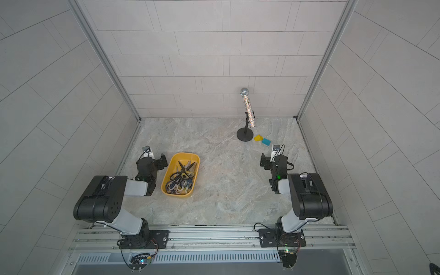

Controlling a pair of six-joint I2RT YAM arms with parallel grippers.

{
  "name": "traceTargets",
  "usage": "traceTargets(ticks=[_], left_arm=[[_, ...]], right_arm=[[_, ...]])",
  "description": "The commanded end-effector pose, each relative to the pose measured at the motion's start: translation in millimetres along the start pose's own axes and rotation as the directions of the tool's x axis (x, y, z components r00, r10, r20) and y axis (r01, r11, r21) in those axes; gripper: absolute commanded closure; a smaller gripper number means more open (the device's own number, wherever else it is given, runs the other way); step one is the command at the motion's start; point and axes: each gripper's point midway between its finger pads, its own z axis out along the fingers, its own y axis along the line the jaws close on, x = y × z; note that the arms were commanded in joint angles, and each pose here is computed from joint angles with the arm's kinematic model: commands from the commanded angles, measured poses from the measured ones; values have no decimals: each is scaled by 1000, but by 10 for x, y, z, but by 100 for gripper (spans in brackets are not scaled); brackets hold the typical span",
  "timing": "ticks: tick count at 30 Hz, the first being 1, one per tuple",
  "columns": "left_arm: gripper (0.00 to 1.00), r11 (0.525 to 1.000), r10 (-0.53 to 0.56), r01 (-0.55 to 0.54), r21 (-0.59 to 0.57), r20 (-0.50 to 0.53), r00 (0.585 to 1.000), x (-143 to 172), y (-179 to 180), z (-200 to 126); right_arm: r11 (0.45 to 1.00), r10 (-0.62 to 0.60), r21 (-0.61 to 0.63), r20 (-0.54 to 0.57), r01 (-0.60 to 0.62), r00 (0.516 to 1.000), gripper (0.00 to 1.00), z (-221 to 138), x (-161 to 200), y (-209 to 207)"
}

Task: Take the scissors out of the storage box
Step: Pick up the scissors from the storage box.

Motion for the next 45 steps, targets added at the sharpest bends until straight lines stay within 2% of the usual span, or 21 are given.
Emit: traceTargets(ticks=[1,4,10,14,21,23,28,33,36,39,43,45], left_arm=[[0,1000,3,-3,-6,23,1000,-67,4,-14],[0,1000,-4,4,-12,57,998,-80,24,-66],[0,998,-17,20,-54,48,999,-83,89,-44],[0,1000,3,-3,-31,13,1000,-68,27,18],[0,999,21,-21,-27,13,1000,-77,-12,12],[0,999,27,-26,-18,24,999,-137,-26,-11],[0,997,26,-30,-67,-64,998,-428,54,-140],[0,998,-32,22,-51,-193,981,-694,43,-383],[0,992,-123,114,-47,-304,945,-747,-8,-537],[0,981,-188,186,-51,-450,873,-671,-103,-731],[0,972,-203,232,-32,-610,766,-538,-268,-1025],[0,976,-182,213,-36,-666,723,-495,-313,-1161]], right_arm=[[1000,-6,-3,9,6,1000,0,0,-41,12],[1000,-6,-2,9,6,1000,0,0,-40,9],[1000,-6,-2,7,7,1000,0,3,-43,12],[1000,-7,-3,6,7,1000,0,9,-41,13],[1000,-3,3,17,3,1000,3,-7,-58,-1],[999,16,41,28,-17,999,3,-51,-125,-67],[993,28,118,-21,-25,999,4,-119,-389,-196],[971,185,174,-99,-166,978,9,-205,-847,-255],[949,237,258,-212,-180,948,12,-319,-953,-346],[941,279,276,-300,-197,912,16,-474,-1055,-322],[938,334,237,-416,-253,846,25,-719,-1034,-101],[944,328,203,-463,-262,823,29,-833,-959,79]])
